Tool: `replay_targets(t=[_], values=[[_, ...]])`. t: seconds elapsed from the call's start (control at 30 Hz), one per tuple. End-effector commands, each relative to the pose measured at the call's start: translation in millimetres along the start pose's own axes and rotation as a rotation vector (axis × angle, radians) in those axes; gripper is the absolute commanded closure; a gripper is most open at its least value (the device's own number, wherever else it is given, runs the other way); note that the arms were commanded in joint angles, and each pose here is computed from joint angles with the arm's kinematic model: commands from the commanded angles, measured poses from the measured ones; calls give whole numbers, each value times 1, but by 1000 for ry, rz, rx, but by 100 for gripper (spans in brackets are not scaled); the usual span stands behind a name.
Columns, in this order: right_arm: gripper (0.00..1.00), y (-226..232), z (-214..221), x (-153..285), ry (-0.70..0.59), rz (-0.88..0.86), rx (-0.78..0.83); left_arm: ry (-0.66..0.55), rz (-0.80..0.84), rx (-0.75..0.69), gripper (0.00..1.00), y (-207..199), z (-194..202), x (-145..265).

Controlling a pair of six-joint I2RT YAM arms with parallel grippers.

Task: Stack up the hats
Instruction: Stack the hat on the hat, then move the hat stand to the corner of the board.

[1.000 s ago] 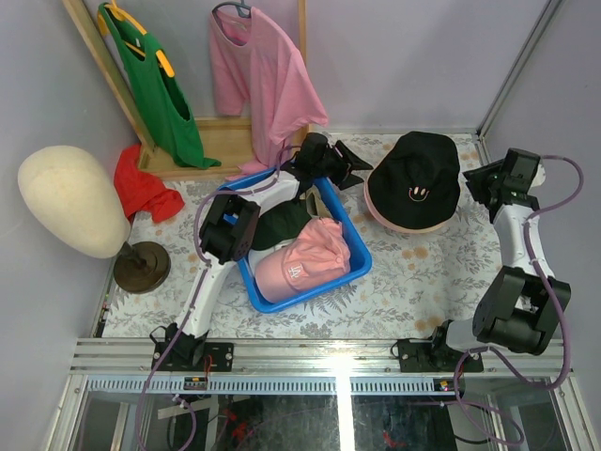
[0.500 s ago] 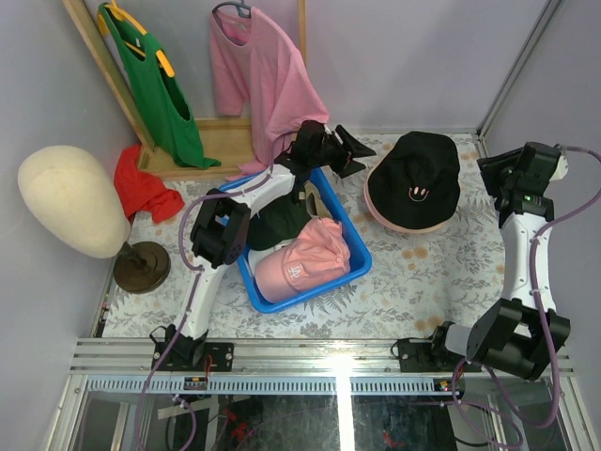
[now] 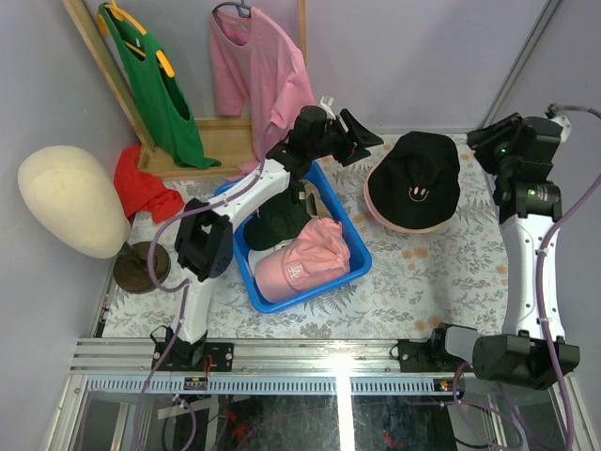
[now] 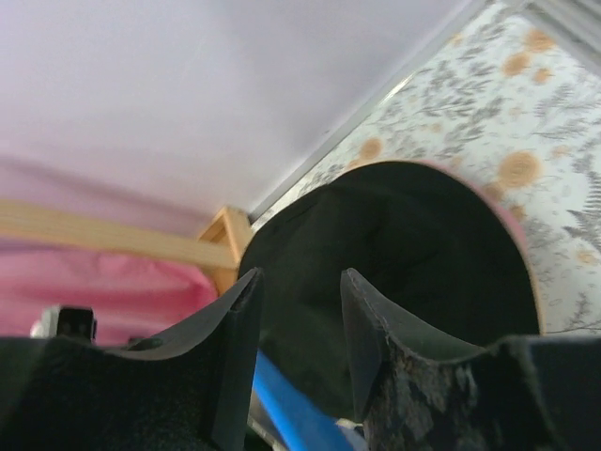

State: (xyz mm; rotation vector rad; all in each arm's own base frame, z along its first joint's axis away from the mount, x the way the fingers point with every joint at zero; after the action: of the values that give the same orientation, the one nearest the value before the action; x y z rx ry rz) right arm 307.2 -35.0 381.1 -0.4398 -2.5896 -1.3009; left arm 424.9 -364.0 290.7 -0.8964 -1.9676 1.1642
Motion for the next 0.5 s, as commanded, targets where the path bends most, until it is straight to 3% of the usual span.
replay_targets(t=[0.0, 0.13, 0.47], values=[[55, 36, 16, 37, 7, -95, 144, -97, -25, -165, 43, -48, -1, 31], [55, 42, 48, 56, 72, -124, 211, -156, -68, -235, 43, -69, 8, 57], [59, 7, 116, 104, 260, -140, 320, -237, -115, -363, 44, -100, 47, 99]])
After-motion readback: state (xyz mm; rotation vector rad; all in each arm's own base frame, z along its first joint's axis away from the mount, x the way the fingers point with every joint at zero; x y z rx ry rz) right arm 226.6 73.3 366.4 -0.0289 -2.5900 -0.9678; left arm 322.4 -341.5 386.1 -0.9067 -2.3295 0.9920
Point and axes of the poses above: each gripper's point midway between its finger pads, its own x axis back along the fingers, its own y axis along the line the jaws close on, z = x × y, the point moved 8 cm from there along x, back along the fingers, and after that the axes turned 7 degrees about -x, right-handed, at the moved point
